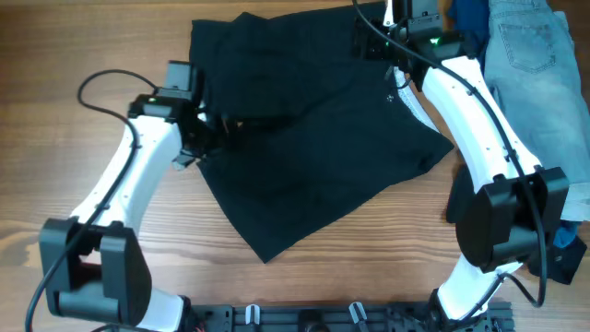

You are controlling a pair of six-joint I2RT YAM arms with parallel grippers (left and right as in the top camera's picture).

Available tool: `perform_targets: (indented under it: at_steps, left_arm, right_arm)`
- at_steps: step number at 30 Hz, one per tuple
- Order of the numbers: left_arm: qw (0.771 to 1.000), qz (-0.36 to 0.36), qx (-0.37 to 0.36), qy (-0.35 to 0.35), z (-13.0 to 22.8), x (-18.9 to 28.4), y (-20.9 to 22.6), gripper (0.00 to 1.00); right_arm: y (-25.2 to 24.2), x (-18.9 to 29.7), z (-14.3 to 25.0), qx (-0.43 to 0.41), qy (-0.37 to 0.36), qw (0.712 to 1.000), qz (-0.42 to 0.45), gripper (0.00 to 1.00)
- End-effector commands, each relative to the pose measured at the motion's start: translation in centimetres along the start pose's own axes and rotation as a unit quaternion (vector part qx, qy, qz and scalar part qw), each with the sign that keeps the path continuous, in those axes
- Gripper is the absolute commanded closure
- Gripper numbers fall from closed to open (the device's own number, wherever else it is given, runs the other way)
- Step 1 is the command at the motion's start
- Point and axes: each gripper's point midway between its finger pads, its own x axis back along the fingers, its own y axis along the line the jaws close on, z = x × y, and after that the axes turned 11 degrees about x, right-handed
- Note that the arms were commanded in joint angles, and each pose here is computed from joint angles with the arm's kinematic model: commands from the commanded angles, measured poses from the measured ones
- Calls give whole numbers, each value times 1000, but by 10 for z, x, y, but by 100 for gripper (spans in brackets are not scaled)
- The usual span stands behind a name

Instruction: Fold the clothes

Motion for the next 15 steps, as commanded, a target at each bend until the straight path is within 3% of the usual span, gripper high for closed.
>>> perform_targets:
  at_steps: [1,10,15]
  left_arm:
    - [999,-41,13,21,19,-23,12,0]
    - [993,-118,18,-14,9,-56,46,0]
    - [995,-99,-16,-24,2,-81,40,2]
  right_arm:
    - [6,2,-1,15,-2,1000,-20,0]
    - [6,2,0,16,1,1000,-20,0]
    - [5,2,4,15,10,1000,-20,0]
